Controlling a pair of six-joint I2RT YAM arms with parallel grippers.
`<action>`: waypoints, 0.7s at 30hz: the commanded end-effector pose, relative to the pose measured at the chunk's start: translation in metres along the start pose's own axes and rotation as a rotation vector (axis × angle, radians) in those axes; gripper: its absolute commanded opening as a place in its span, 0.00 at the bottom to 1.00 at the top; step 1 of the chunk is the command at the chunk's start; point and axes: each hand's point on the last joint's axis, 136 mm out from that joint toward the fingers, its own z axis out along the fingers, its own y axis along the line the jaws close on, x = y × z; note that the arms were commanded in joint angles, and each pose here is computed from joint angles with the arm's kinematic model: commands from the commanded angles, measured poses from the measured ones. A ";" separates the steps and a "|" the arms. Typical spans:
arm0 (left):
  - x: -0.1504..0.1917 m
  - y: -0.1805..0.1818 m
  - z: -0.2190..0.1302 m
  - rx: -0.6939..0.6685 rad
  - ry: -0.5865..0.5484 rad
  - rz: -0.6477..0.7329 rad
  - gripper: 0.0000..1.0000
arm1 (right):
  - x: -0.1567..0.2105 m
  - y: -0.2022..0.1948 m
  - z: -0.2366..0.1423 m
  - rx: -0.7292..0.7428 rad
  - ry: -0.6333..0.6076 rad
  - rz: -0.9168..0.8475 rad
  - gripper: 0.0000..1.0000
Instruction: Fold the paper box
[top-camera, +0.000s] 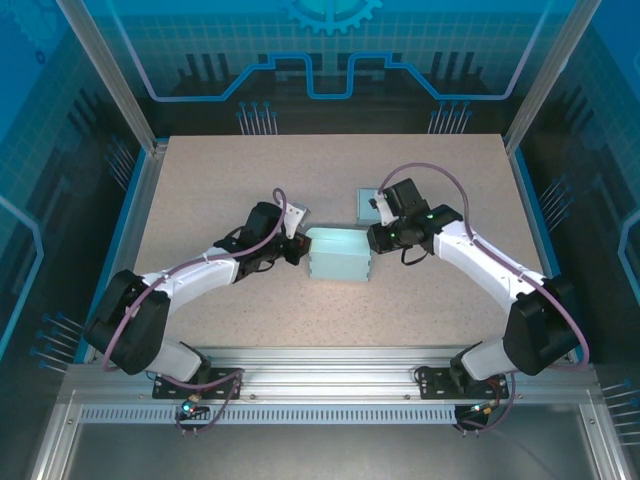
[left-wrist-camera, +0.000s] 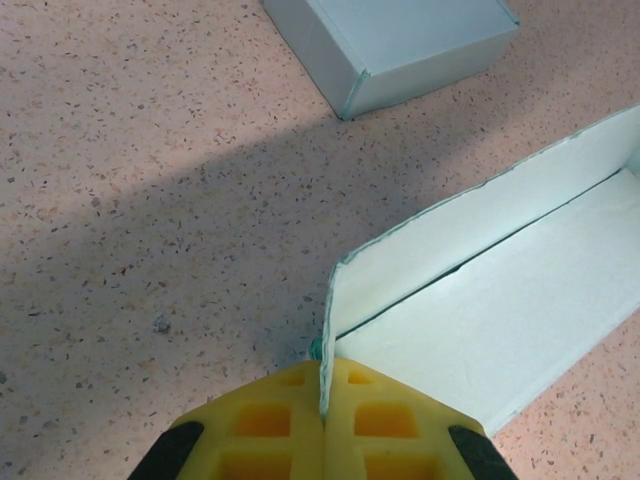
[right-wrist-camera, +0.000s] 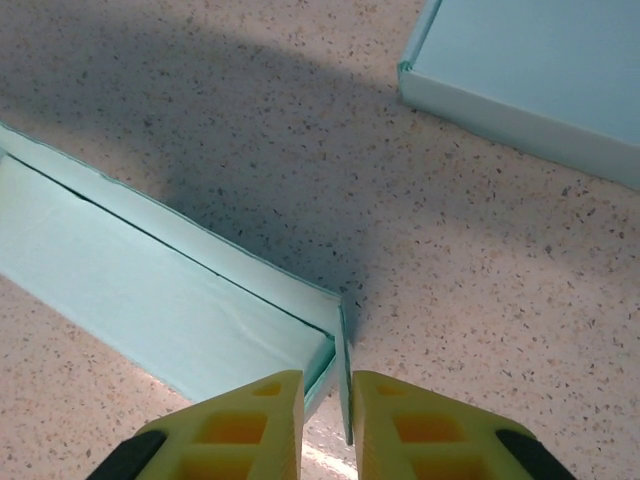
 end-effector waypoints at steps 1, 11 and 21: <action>-0.004 -0.001 0.002 0.015 -0.032 -0.035 0.00 | 0.002 -0.003 0.003 0.060 0.018 0.022 0.20; -0.009 -0.004 -0.006 0.024 -0.084 -0.035 0.00 | -0.010 0.008 -0.003 0.094 -0.016 0.013 0.09; -0.014 -0.010 -0.011 -0.038 -0.123 0.016 0.00 | -0.010 0.013 0.013 0.163 0.020 -0.011 0.12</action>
